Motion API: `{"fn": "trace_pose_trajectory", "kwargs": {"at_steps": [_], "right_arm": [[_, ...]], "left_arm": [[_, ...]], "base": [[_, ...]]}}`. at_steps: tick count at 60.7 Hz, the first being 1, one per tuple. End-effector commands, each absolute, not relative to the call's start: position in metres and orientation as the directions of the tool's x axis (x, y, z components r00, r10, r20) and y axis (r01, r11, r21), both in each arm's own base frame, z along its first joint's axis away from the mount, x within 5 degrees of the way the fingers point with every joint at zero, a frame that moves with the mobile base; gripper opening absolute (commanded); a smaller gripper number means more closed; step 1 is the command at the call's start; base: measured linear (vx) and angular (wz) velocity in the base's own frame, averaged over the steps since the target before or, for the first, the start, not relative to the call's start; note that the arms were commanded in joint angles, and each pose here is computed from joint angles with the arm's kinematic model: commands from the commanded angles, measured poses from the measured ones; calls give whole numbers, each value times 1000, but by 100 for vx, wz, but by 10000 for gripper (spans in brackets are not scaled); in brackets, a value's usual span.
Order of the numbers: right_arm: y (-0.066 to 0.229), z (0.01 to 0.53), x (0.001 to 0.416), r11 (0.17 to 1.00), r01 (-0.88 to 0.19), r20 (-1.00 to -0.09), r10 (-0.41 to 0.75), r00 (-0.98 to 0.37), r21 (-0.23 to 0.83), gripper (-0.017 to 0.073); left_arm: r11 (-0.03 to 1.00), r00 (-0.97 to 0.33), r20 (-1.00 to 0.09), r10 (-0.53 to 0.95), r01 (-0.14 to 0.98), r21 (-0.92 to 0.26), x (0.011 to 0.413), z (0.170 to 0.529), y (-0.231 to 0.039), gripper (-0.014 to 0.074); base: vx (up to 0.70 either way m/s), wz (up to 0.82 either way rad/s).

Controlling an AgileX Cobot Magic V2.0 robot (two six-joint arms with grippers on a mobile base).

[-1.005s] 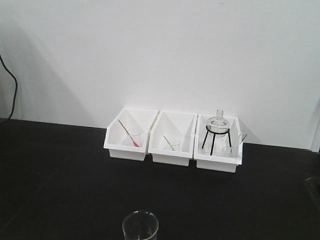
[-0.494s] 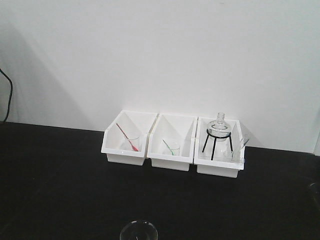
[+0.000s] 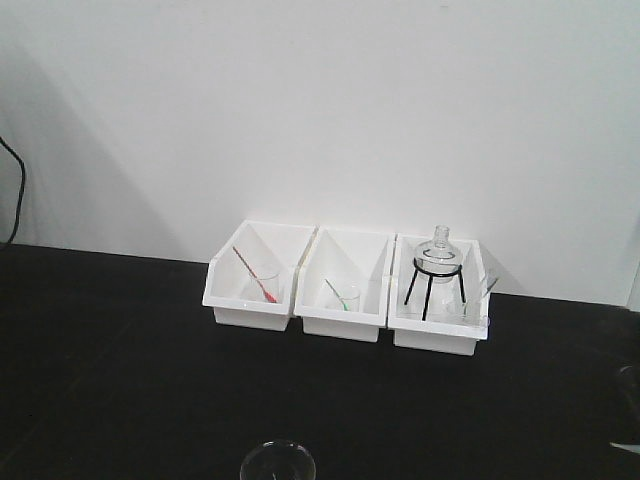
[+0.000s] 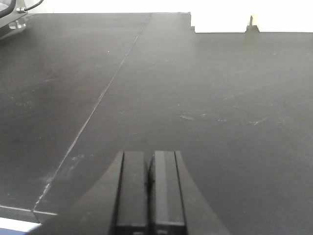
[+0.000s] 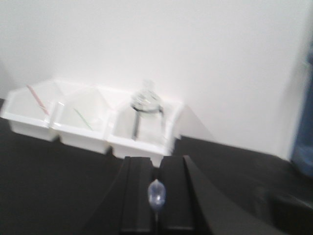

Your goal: Grab transparent chemical and place on left bench

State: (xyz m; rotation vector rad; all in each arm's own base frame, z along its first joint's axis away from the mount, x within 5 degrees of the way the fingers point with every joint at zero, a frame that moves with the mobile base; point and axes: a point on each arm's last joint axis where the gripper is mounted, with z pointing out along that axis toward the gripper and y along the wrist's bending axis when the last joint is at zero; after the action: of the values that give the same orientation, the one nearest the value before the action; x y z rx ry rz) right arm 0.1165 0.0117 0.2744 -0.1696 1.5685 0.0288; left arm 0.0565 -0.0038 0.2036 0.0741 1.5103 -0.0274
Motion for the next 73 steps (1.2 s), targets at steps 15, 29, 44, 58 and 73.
{"fn": "trace_pose_trajectory", "kwargs": {"at_steps": [15,29,44,58,73], "right_arm": [[50,330,178,840,-540,-987,39,158,-53,-4],[85,343,219,734,-677,-998,-31,47,-54,-1],[161,327,237,690,-718,-977,-200,-72,-88,-1],[202,300,245,606,-790,-953,-284,-104,-94,-1],[210,262,261,610,-786,-910,-376,-176,-100,84]], "left_arm": [[998,141,-990,14,63,23,55,206,-4,-3],[998,141,-990,14,63,23,55,206,-4,-3],[998,141,-990,14,63,23,55,206,-4,-3],[998,141,-990,14,63,23,55,206,-4,-3],[998,141,-990,14,63,23,55,206,-4,-3]], "base": [[0,0],[0,0],[0,0],[0,0],[0,0]]}}
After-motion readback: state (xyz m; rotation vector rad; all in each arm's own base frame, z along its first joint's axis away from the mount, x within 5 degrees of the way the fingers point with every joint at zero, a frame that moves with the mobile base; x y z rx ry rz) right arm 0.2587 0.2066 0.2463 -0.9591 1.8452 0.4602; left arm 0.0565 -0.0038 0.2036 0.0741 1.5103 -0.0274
